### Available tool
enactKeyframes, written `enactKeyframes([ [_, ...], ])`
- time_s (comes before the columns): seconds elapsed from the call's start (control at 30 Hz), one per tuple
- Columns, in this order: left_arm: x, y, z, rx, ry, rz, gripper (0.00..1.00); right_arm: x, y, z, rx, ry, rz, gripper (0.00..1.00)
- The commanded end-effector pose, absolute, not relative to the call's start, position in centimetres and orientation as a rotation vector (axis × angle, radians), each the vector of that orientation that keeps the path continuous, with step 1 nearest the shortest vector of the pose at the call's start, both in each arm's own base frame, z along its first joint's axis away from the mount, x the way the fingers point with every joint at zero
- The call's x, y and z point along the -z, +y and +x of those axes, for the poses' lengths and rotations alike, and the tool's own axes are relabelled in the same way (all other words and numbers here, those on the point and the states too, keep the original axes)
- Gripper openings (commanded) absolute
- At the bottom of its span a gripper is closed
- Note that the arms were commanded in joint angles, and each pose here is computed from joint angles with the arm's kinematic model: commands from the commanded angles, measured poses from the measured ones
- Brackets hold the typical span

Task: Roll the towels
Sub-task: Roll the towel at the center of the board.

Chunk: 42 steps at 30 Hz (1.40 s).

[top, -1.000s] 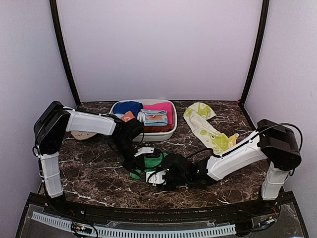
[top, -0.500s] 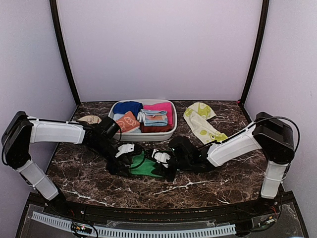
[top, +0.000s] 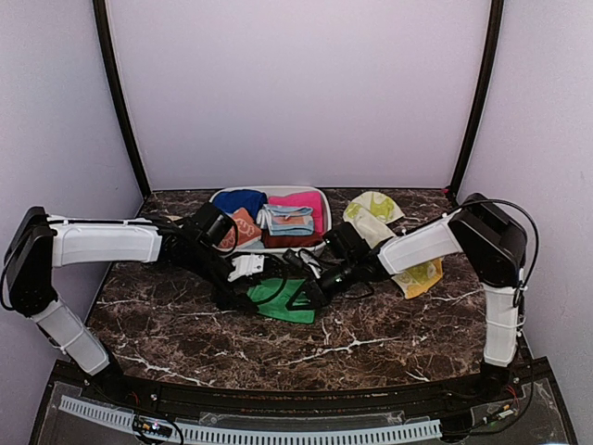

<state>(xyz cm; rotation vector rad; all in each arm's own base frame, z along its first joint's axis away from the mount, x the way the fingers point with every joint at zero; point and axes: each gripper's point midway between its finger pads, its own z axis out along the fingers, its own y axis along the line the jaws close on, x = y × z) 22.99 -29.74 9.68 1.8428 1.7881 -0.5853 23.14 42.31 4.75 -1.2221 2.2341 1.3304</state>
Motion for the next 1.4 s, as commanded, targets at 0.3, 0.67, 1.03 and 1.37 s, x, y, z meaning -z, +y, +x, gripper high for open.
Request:
enactKeyframes([
  [0.3,-11.8,-30.0,27.4,0.212,1.691,1.807,0.66,0.8,38.8,22.1,-1.315,2.670,-1.099,0.15],
  [0.67,-9.1,-33.5,20.9,0.401,1.590,2.078,0.61,1.9,38.6,22.8,-1.313,2.795,-1.028,0.12],
  [1.03,-4.2,-31.5,23.8,0.254,1.681,2.065,0.58,1.3,38.3,23.0,-1.350,2.787,-1.003,0.12],
  [1.37,-1.2,-29.8,25.2,0.137,1.729,2.075,0.63,0.9,38.9,23.0,-1.402,2.792,-1.013,0.13],
])
